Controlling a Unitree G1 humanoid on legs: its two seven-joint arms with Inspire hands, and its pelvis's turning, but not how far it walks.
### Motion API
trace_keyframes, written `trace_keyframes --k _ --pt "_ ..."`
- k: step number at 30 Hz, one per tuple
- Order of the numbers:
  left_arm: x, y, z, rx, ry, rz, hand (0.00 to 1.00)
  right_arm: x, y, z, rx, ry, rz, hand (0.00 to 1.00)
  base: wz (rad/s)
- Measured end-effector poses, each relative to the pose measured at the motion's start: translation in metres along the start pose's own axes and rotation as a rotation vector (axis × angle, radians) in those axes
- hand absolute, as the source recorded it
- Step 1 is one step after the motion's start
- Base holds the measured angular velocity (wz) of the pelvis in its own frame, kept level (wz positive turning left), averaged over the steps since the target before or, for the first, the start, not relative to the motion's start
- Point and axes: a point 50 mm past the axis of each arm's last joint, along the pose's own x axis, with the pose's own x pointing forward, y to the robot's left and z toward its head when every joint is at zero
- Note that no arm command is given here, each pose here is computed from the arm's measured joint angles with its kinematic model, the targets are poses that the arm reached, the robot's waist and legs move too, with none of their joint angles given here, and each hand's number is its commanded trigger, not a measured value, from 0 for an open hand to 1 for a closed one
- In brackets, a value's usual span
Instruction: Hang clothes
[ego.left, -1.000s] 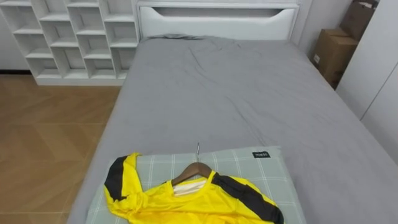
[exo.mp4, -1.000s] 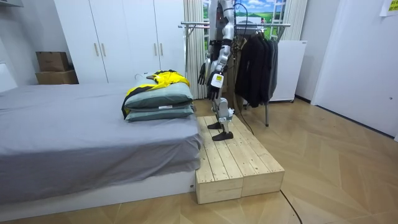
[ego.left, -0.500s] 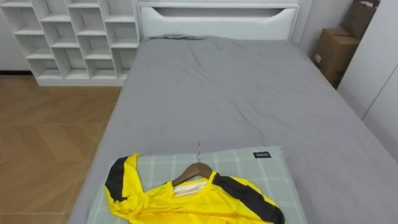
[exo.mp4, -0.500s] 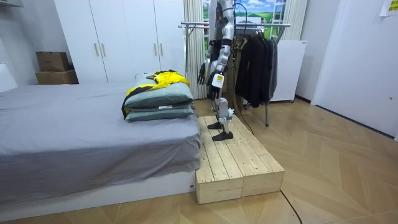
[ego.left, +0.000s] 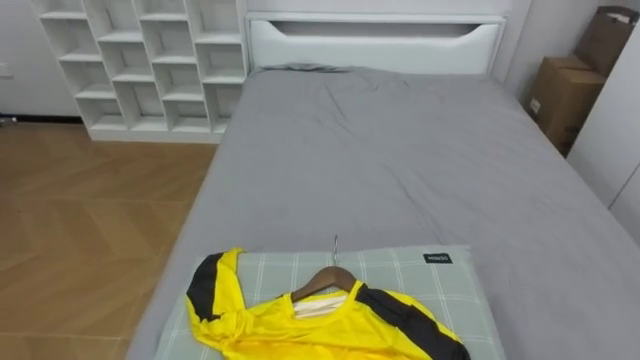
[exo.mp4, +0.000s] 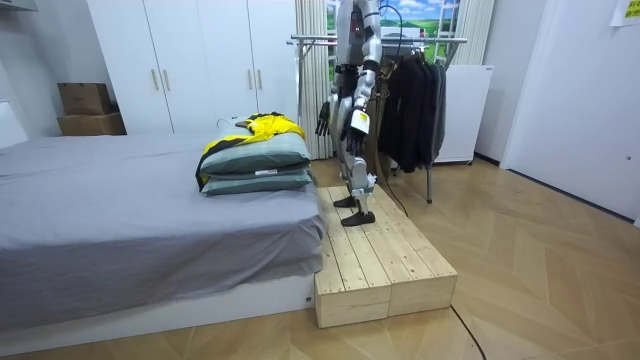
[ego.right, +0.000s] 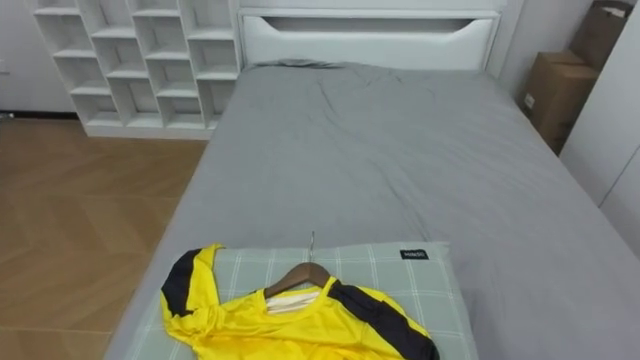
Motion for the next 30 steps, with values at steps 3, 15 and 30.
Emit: trace_keyframes --k 3,15,30 --pt "0.003 0.008 0.025 0.02 -0.133 0.095 0.0 0.0 0.0 0.002 -0.029 -0.006 -0.001 0.0 0.04" --pt "-0.008 0.022 0.109 0.128 -0.61 0.357 0.0 -0.001 -0.005 0.008 -0.035 -0.033 -0.008 0.0 0.04" --pt "-0.024 0.022 0.156 0.208 -0.86 0.455 0.0 -0.005 -0.017 0.003 0.03 -0.038 -0.015 0.0 -0.03"
